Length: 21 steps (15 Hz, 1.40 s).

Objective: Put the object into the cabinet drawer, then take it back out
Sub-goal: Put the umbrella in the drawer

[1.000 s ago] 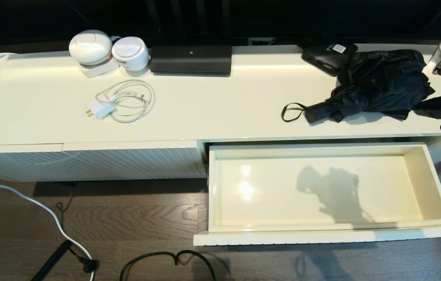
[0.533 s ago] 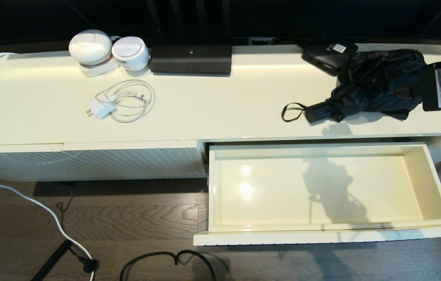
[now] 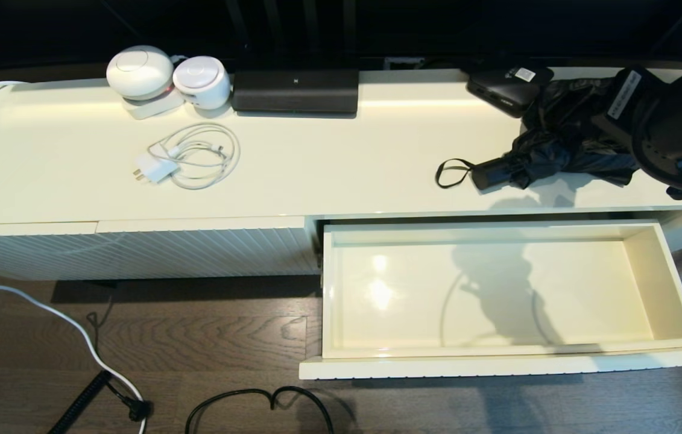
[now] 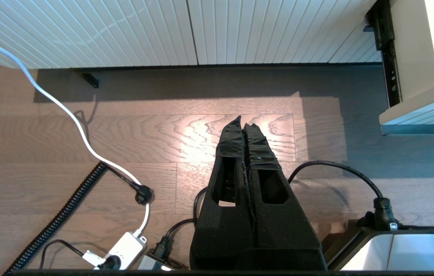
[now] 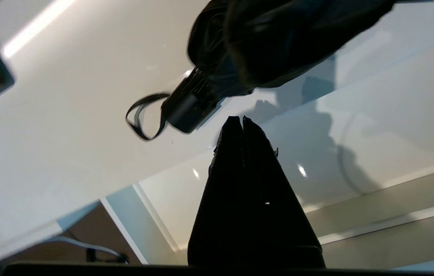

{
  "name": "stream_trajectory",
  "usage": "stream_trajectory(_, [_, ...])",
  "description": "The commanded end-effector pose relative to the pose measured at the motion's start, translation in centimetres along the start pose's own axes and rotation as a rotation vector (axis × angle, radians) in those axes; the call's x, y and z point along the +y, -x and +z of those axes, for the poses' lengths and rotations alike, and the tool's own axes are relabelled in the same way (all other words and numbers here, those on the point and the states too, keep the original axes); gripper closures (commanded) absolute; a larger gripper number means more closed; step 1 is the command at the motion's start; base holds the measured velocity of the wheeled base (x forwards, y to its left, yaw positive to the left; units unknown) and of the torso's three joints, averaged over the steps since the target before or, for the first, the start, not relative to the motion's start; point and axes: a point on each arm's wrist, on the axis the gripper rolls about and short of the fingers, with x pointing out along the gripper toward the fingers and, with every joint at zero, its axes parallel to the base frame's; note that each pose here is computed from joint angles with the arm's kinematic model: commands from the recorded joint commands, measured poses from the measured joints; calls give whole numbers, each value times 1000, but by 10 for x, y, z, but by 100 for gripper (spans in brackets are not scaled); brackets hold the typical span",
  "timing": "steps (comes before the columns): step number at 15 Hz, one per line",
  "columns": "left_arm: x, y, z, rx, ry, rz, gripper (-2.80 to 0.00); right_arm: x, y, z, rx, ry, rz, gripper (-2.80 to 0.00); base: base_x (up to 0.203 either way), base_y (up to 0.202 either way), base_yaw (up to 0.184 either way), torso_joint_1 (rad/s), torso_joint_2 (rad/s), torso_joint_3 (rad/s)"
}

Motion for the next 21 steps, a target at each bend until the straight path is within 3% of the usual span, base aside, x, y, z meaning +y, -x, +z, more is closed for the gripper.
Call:
stream_trajectory(1, [0, 0, 0, -3, -1, 0, 0, 2, -20, -11, -14, -121, -84, 0, 0, 0, 0, 0, 0, 0])
stream_trajectory(4, [0, 0, 0, -3, 1, 0, 0, 1, -12, -15, -34, -179, -121, 0, 0, 0, 0, 0, 0, 0])
stream_trajectory(5, [0, 0, 0, -3, 1, 0, 0, 1, -6, -17, -37, -181, -126, -280, 0, 0, 0, 0, 0, 0])
stream_trajectory(9, [0, 0, 0, -3, 1, 0, 0, 4, 2, -22, -35, -199, -110, -280, 0, 0, 0, 0, 0, 0])
stream_trajectory(15, [0, 0, 0, -3, 1, 0, 0, 17, -29, -28, -47, -229, -78, -280, 0, 0, 0, 0, 0, 0])
stream_trajectory(21, [0, 0, 0, -3, 1, 0, 0, 4, -78, -16, -108, -278, -180, -280, 0, 0, 0, 0, 0, 0])
